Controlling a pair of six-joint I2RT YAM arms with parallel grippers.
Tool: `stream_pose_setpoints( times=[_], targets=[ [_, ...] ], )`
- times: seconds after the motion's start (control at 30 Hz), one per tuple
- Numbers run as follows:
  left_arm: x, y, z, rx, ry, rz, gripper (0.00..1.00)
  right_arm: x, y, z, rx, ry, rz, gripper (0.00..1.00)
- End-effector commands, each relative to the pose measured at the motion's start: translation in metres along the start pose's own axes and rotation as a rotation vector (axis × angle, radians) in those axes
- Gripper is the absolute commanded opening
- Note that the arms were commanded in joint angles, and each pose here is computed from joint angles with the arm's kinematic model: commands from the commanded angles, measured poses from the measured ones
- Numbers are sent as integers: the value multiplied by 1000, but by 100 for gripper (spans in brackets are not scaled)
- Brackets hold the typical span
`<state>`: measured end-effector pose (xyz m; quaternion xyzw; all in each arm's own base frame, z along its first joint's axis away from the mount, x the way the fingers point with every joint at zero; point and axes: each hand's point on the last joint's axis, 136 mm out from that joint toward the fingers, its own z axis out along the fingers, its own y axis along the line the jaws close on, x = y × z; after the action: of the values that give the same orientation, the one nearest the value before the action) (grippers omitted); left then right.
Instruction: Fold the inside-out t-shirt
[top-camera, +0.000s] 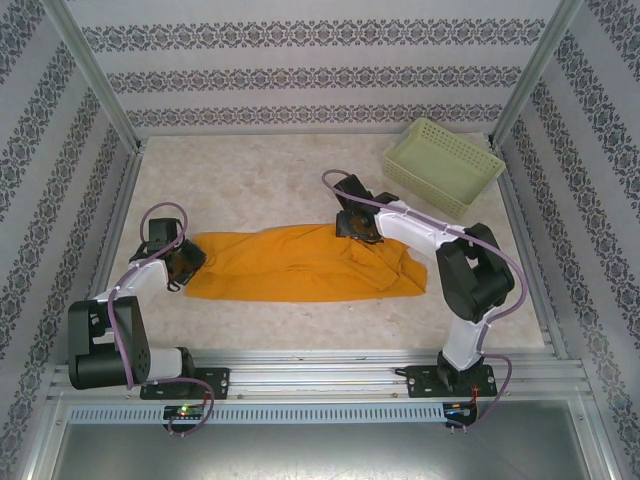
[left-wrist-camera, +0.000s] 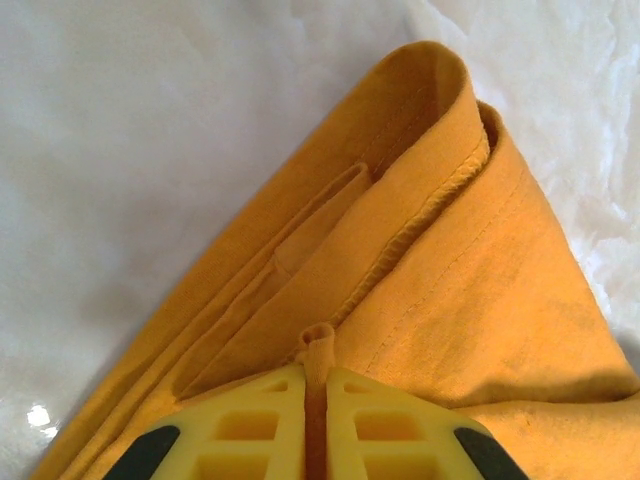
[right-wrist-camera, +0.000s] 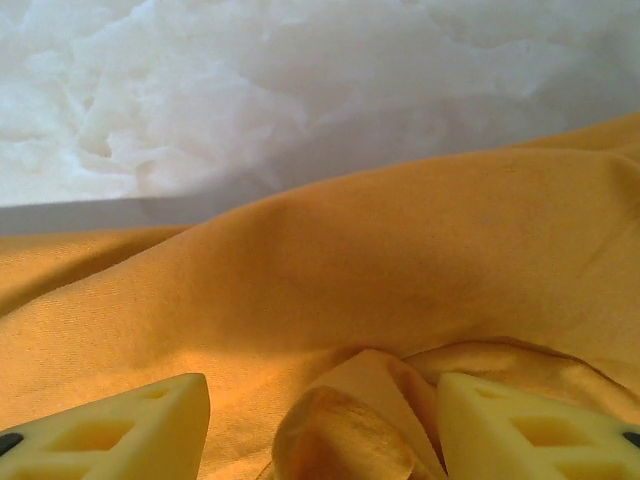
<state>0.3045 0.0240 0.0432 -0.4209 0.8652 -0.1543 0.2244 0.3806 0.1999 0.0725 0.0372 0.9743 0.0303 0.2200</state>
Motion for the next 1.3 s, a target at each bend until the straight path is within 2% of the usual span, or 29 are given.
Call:
stream_pose_setpoints(
  times=[0.0,0.07,0.17,0.27,0.33,0.47,0.63,0.77,0.97,1.1,1.27],
  targets=[
    [-13,-12,-1,39,-25,11,8,6,-7,6,78,46,-26,61],
    [-12,-12,-1,39,-22,11,5,8,-8,9,89,62,-31,57],
    [-13,-13,-1,39,-24,10,1,9,-8,7,83,61,-36,42],
    [-15,-15,-2,44,-23,9,0,1,-16,-3,113,29,-37,13],
    [-18,-20,-5,53,-24,9,0,-10,-27,-18,142,-21,-27,1],
    [-33,-36,-17,81,-64,13,0,-47,-48,-62,118,-166,19,0],
    [-74,-65,-37,96,-166,6,0,-121,-57,-114,28,-328,52,0],
    [-107,-86,-43,87,-228,4,0,-171,-49,-128,-35,-400,54,0],
    [-148,-109,-20,37,-254,40,0,-225,-44,-112,-21,-455,12,0],
    [-160,-117,6,8,-213,76,0,-244,-39,-92,-27,-453,-19,0],
    [-159,-121,38,-21,-115,115,0,-251,-31,-60,-22,-412,-58,0]
  ],
)
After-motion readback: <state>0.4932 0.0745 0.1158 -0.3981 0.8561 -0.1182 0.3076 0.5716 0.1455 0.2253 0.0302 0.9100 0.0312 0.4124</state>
